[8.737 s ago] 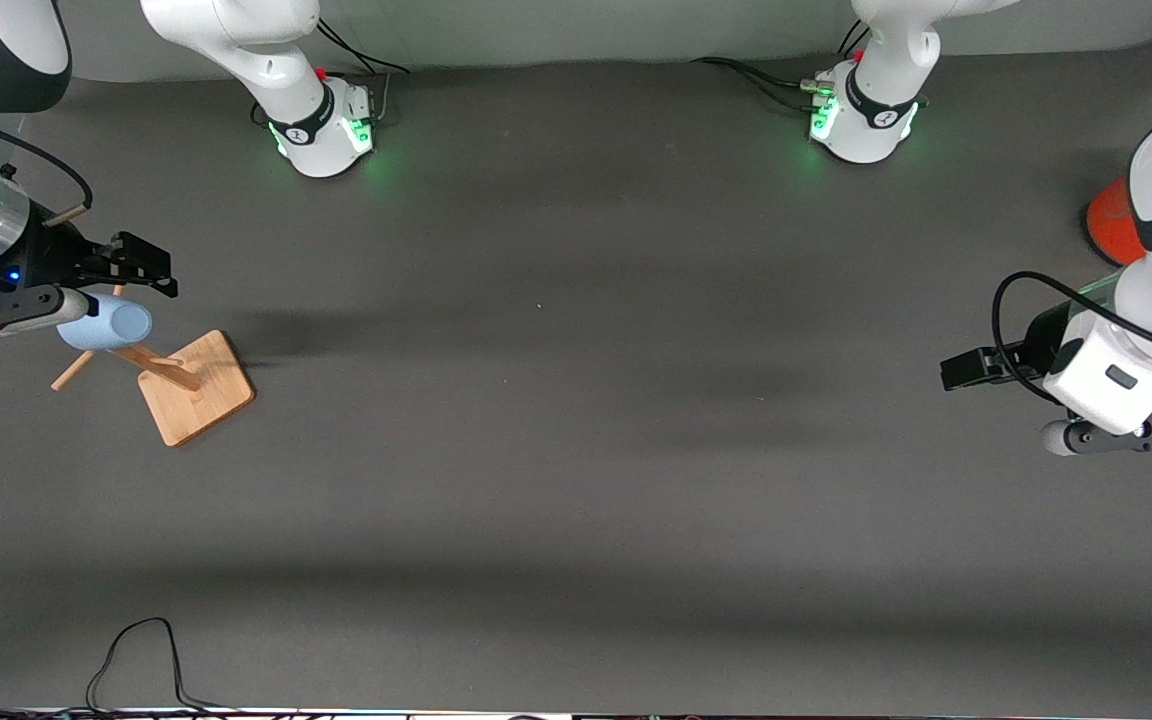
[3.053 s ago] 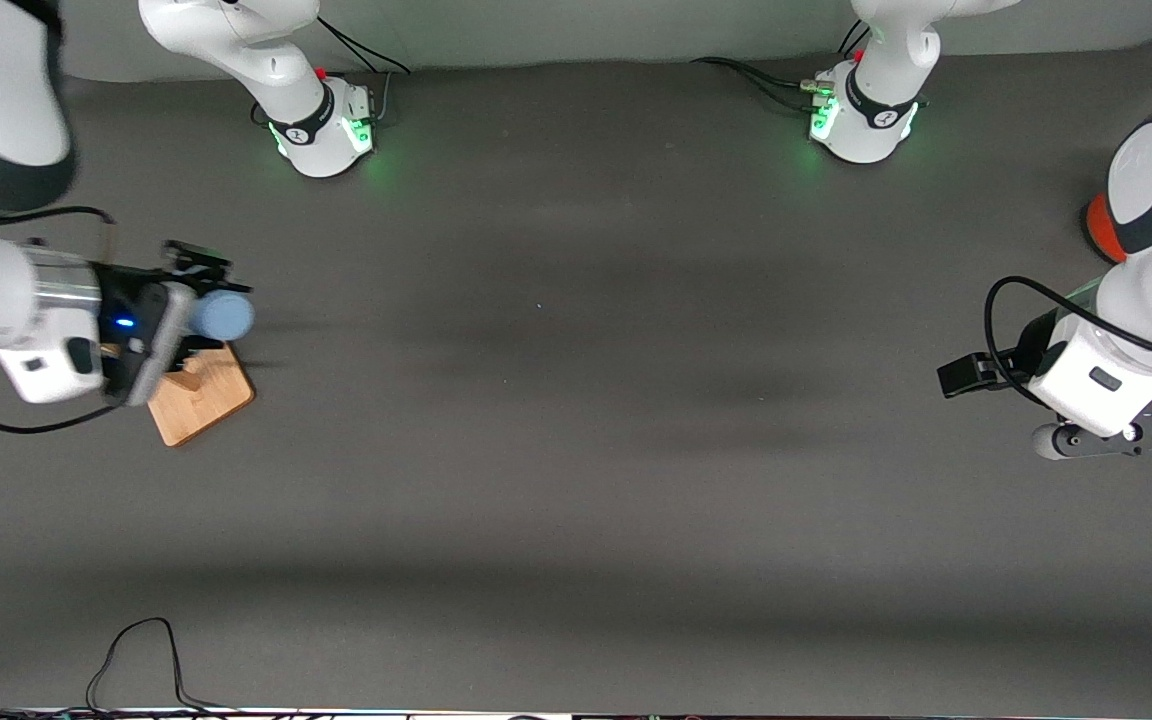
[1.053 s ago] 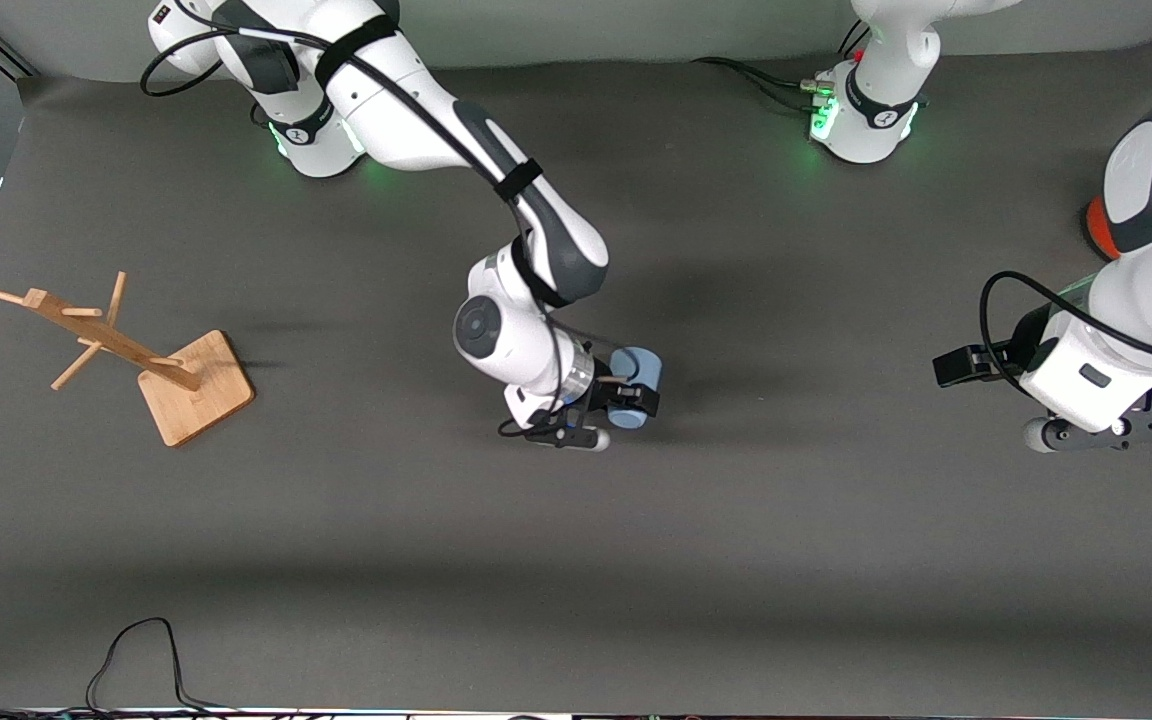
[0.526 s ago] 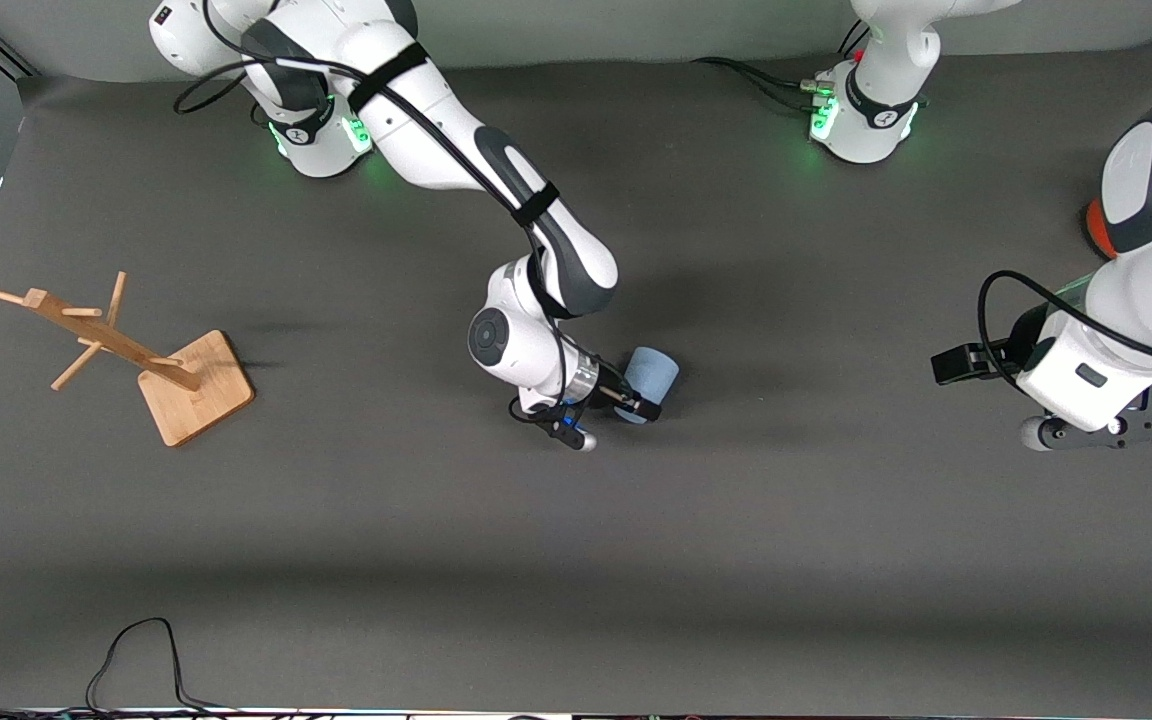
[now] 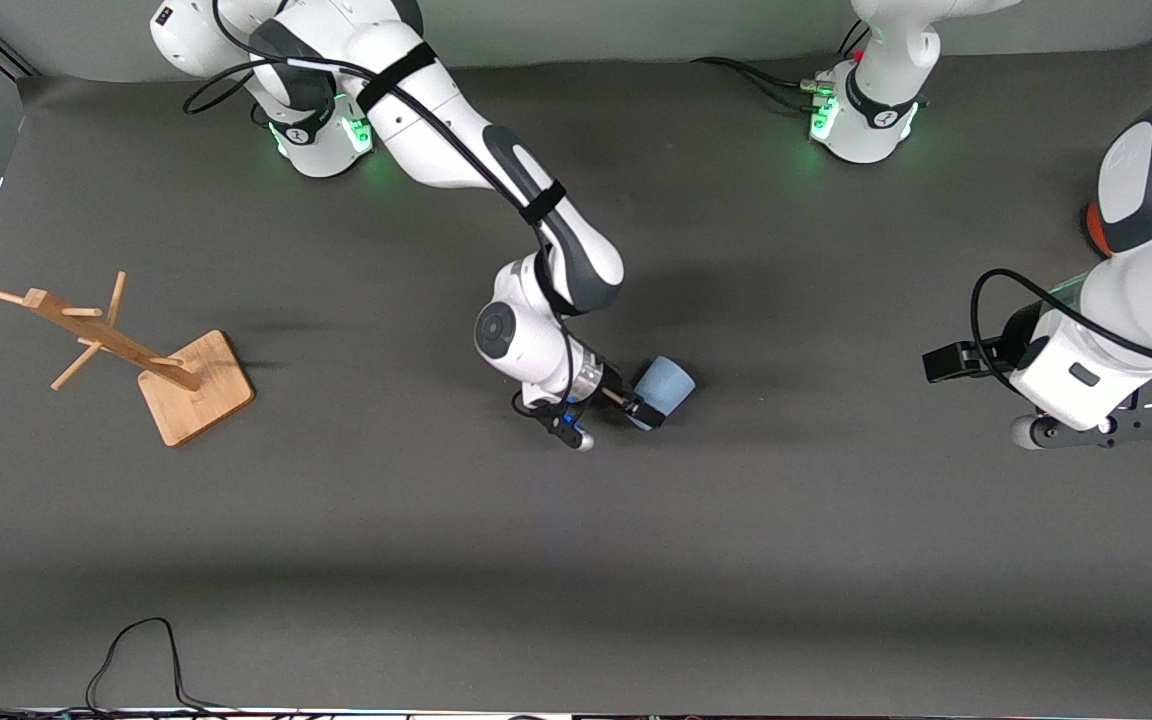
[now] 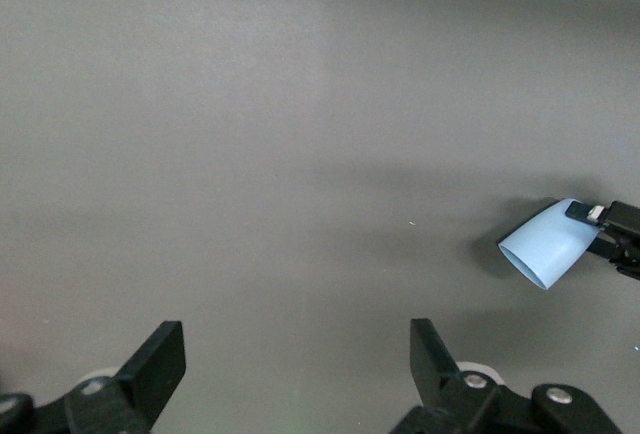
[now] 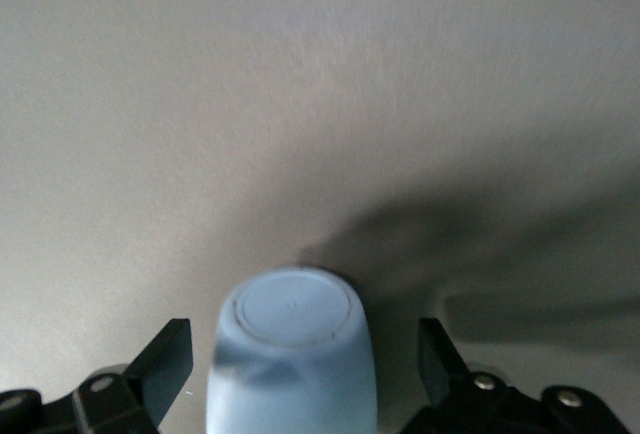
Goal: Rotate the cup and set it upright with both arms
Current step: 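Lower the blue cup onto its side and open the right gripper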
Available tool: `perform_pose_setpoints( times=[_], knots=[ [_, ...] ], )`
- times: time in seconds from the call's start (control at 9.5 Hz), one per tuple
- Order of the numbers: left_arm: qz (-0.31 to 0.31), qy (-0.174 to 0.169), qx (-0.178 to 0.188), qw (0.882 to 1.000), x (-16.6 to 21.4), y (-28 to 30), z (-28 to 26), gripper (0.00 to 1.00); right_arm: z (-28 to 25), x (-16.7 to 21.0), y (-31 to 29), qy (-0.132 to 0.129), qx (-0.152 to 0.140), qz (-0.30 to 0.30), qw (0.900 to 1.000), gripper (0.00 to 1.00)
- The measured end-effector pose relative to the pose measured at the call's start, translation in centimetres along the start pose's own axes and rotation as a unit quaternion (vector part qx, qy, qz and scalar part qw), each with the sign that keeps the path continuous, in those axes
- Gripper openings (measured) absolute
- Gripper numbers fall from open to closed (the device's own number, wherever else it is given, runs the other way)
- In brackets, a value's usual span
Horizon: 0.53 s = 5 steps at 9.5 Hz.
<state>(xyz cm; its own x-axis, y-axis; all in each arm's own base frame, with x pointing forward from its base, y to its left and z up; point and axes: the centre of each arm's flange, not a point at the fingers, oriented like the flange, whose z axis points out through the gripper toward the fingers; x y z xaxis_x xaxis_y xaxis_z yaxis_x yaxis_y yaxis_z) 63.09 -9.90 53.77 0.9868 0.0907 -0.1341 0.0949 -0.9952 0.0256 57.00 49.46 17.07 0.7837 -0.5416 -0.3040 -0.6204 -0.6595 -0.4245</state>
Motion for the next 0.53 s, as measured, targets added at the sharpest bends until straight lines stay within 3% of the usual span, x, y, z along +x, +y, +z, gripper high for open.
perform_pose_setpoints(
  times=[0.32,0.53],
  knots=[
    [-0.002,-0.005,-0.051,0.999,0.2,1.0,0.9,1.00,-9.7,2.7,-2.7,-0.021,-0.085,-0.096,0.991,1.00],
    [-0.034,-0.005,-0.135,0.990,1.1,1.4,2.7,1.00,-19.2,5.9,-2.6,-0.054,-0.117,-0.188,0.974,1.00]
  ],
)
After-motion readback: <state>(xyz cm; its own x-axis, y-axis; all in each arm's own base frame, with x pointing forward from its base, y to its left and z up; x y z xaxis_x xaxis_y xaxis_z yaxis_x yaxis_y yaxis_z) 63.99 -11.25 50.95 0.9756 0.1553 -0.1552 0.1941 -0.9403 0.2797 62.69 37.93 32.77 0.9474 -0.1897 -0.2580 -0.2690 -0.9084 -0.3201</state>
